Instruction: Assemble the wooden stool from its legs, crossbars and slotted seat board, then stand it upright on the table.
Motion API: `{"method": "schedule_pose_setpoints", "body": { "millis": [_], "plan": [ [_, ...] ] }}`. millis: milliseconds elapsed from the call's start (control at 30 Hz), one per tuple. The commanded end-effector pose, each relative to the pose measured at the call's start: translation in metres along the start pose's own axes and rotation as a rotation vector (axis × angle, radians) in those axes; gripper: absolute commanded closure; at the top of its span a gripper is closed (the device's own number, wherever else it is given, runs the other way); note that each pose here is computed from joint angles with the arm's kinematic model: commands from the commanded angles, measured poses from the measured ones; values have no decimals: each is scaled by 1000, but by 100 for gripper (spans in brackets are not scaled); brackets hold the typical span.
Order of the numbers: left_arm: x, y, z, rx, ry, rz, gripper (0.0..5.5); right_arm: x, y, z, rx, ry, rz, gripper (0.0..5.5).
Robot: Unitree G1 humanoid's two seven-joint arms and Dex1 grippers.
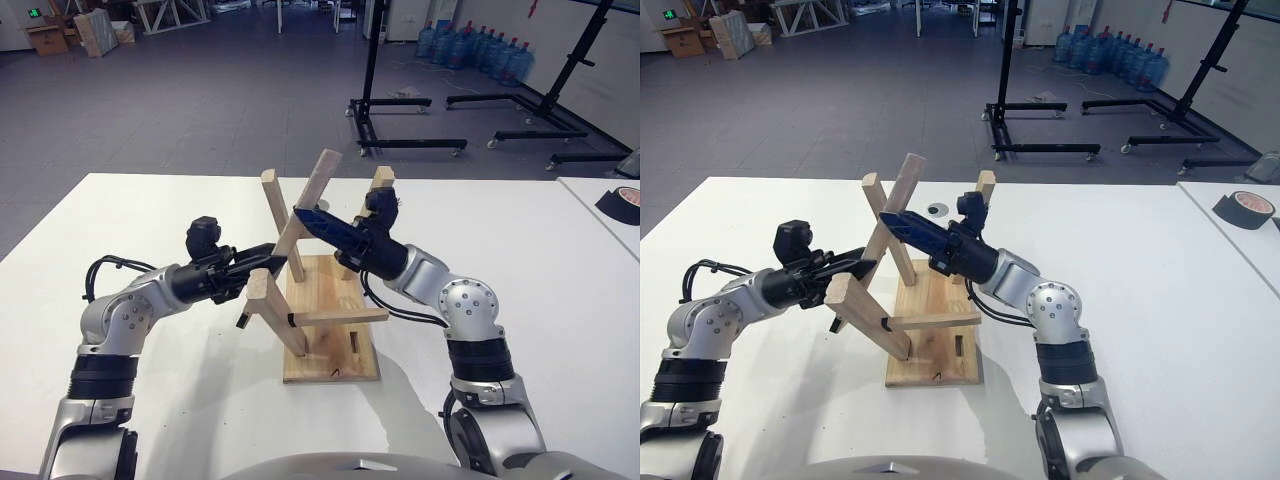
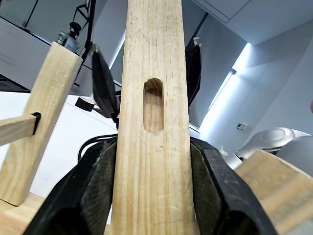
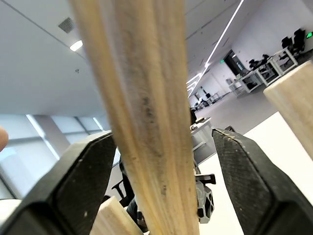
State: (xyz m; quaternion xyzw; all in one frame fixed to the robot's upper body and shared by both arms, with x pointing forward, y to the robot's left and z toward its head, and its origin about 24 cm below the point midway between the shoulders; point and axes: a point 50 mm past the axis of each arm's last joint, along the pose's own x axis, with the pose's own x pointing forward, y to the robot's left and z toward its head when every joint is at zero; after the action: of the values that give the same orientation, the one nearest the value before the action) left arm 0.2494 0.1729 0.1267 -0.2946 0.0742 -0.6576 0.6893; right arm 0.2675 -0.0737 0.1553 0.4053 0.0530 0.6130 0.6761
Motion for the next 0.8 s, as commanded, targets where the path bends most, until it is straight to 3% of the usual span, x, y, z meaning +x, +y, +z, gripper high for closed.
{"method": "schedule_pose_setpoints", "body": {
  "millis": [33,200,433,500,667,800],
  "plan": [
    [0,-5,-2,0,50,-19,348,2,3,-2,1,50,29,230],
    [1,-4,1,28,56,-23,348,0,6,-2,-16,55,55,322],
    [-4,0,7,73,2,40,348,-4,8,-1,-119,89,9,337],
    [-7,1,16,65,-79,60,291,-6,3,5,-186,57,-51,344],
    [-17,1,23,78,-174,141,222,-28,7,30,-312,-20,-119,345],
    [-34,-3,19,118,-225,261,152,-93,18,53,-359,13,-214,345]
  ]
}}
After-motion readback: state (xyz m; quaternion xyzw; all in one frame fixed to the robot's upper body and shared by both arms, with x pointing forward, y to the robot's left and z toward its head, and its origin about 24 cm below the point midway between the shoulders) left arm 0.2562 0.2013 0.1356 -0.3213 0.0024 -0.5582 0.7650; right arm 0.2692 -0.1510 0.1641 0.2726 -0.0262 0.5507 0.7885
